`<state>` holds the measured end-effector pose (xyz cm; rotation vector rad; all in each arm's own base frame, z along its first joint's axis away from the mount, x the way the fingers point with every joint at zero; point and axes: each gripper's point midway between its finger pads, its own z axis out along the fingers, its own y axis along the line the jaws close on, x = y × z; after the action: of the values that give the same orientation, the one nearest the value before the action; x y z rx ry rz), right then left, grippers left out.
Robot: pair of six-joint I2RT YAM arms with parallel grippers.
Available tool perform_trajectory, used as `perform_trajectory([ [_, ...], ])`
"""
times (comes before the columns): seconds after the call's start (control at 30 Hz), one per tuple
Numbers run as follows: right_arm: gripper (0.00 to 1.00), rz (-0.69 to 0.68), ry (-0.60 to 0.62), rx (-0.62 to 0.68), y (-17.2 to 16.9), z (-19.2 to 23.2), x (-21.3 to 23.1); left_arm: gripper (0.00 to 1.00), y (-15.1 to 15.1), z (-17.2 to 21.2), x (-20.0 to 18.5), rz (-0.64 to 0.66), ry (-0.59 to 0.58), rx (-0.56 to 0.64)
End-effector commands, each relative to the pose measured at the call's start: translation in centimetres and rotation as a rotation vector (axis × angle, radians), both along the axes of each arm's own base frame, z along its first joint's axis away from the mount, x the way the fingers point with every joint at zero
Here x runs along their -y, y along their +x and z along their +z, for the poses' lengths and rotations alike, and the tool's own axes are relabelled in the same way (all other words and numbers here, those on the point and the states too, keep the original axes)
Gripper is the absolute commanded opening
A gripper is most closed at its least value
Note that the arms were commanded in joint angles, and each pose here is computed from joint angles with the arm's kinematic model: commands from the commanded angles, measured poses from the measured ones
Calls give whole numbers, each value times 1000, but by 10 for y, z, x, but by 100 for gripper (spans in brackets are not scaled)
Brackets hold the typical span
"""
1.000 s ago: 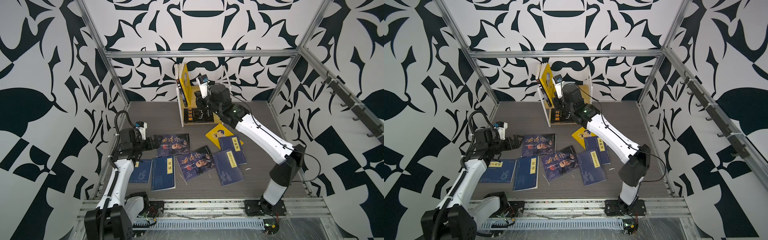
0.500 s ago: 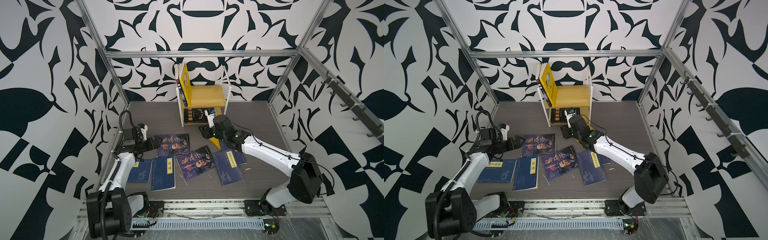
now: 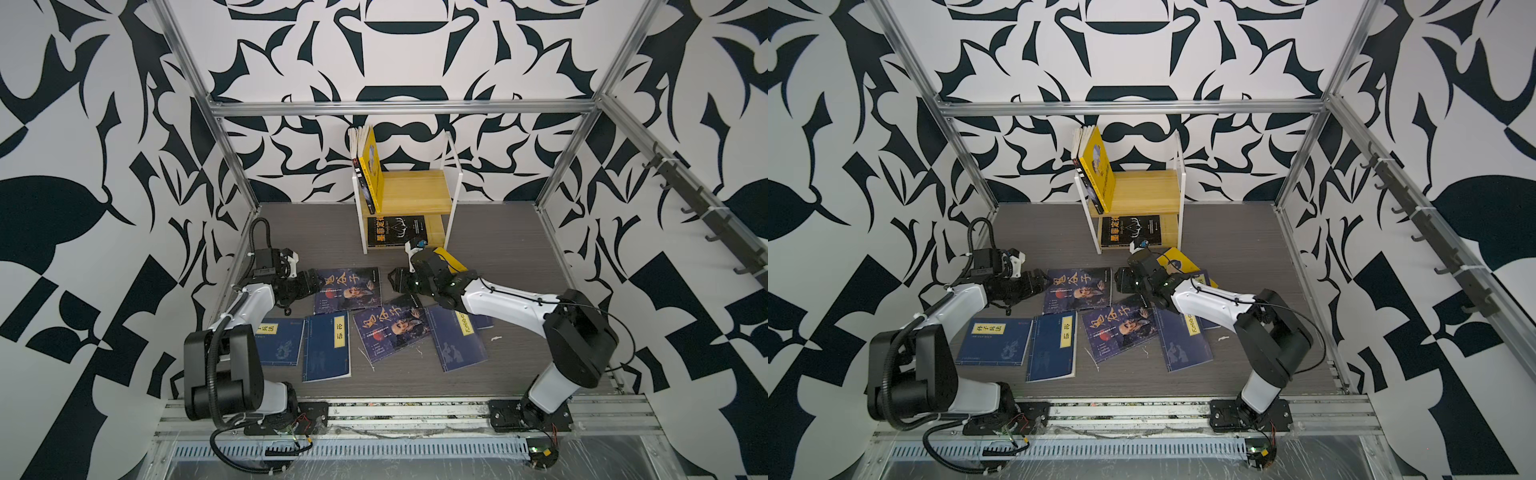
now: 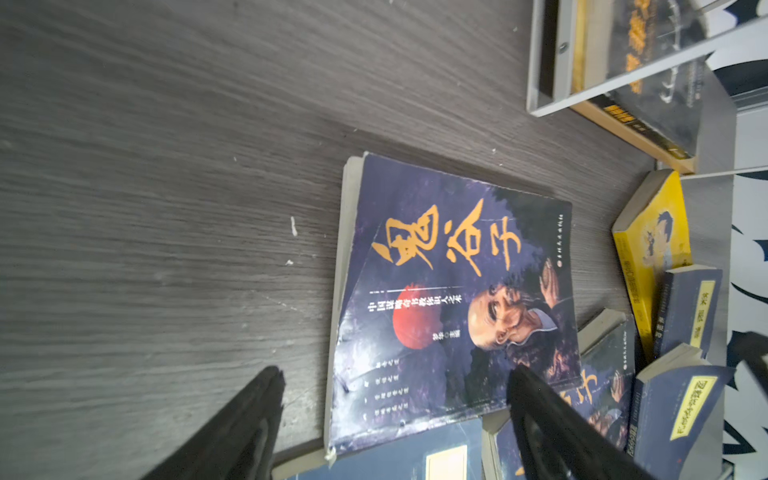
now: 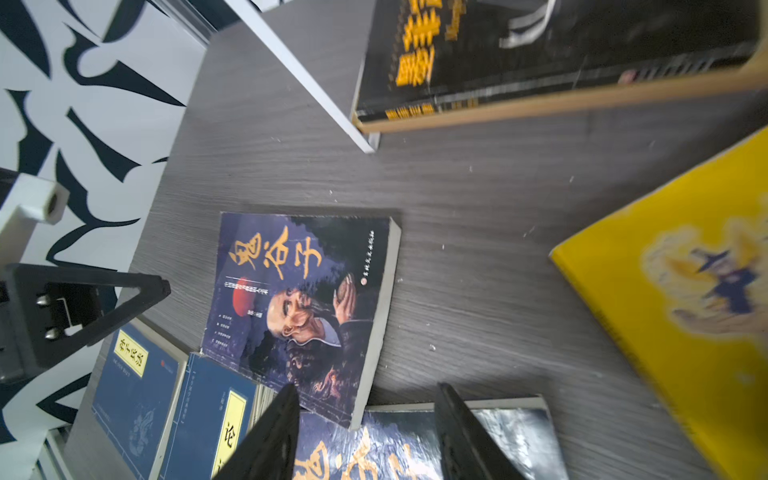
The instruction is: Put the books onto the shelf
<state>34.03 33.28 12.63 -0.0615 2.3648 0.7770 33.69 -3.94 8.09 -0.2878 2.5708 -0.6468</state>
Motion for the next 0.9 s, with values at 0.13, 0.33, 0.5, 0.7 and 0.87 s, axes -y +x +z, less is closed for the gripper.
perform_trajectory([
  [0.13, 56, -42, 263, -122, 6, -6, -39, 79, -1, -19, 6, 19, -42, -118],
  [0.33, 57, -38, 298, -188, 5, -24, -51, 69, 1, -36, 10, 37, -66, -188],
  [0.5, 58, -52, 305, -225, 3, -38, -52, 58, 0, -46, 16, 32, -75, -237],
  [0.7, 57, -53, 355, -278, 2, -52, -61, 47, 1, -55, 20, 22, -75, -278],
  [0.87, 57, -65, 386, -302, 6, -60, -65, 43, 1, -59, 24, 22, -83, -308],
])
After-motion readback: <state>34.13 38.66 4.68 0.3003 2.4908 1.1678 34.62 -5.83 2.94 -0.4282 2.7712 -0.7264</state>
